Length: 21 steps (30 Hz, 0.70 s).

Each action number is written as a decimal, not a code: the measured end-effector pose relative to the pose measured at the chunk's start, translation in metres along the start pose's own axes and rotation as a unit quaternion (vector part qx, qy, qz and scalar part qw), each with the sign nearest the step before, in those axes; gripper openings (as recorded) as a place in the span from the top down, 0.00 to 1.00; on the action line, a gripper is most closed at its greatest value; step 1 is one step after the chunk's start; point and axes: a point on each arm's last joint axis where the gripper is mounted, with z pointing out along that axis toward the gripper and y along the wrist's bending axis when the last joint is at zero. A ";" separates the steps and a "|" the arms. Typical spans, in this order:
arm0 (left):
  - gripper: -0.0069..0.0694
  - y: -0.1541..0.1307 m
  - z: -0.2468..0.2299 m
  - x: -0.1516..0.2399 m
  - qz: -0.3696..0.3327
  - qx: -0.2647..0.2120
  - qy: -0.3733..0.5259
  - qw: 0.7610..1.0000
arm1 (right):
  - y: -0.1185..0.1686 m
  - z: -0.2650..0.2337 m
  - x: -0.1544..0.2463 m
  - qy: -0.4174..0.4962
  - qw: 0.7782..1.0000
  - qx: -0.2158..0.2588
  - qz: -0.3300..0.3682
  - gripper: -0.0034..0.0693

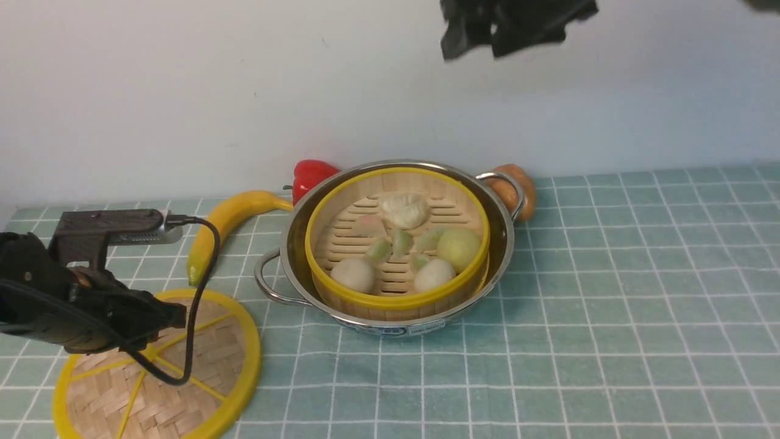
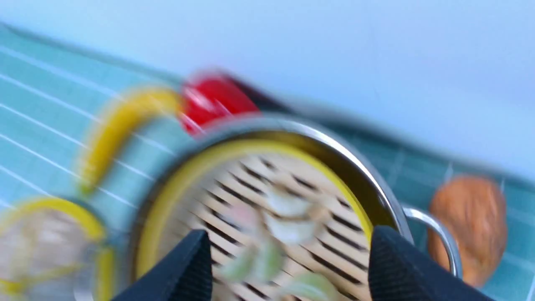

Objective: Place the steamer in the pot on the blue tablecloth, and put the lid on the steamer.
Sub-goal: 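Place the bamboo steamer basket of food into the steel pot with the right gripper, then grasp the bamboo steamer lid lying on the table by its centre knob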

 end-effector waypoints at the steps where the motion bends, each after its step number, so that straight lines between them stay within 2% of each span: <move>1: 0.59 0.000 0.004 -0.003 0.000 0.000 0.003 1.000 | 0.008 -0.024 -0.004 -0.022 1.000 -0.010 -0.007 0.28; 6: 0.59 0.000 0.020 -0.018 0.000 0.000 0.018 1.000 | 0.042 -0.153 -0.009 -0.138 0.988 -0.047 -0.052 0.28; 9: 0.59 0.000 0.022 -0.019 0.000 0.000 0.031 1.000 | 0.053 -0.200 -0.003 -0.181 0.980 -0.056 -0.068 0.28; 12: 0.59 0.000 0.021 -0.016 0.000 0.000 0.056 0.998 | 0.064 -0.268 0.013 -0.243 0.964 -0.064 -0.087 0.28; 13: 0.59 0.000 0.021 -0.015 0.000 0.000 0.057 0.998 | 0.065 -0.271 0.014 -0.246 0.963 -0.064 -0.088 0.28; 15: 0.59 0.000 0.021 -0.013 0.002 -0.001 0.070 0.998 | 0.069 -0.310 0.028 -0.283 0.952 -0.064 -0.099 0.28; 21: 0.59 0.001 0.021 -0.013 0.002 -0.004 0.069 0.998 | 0.072 -0.353 0.052 -0.316 0.941 -0.061 -0.107 0.28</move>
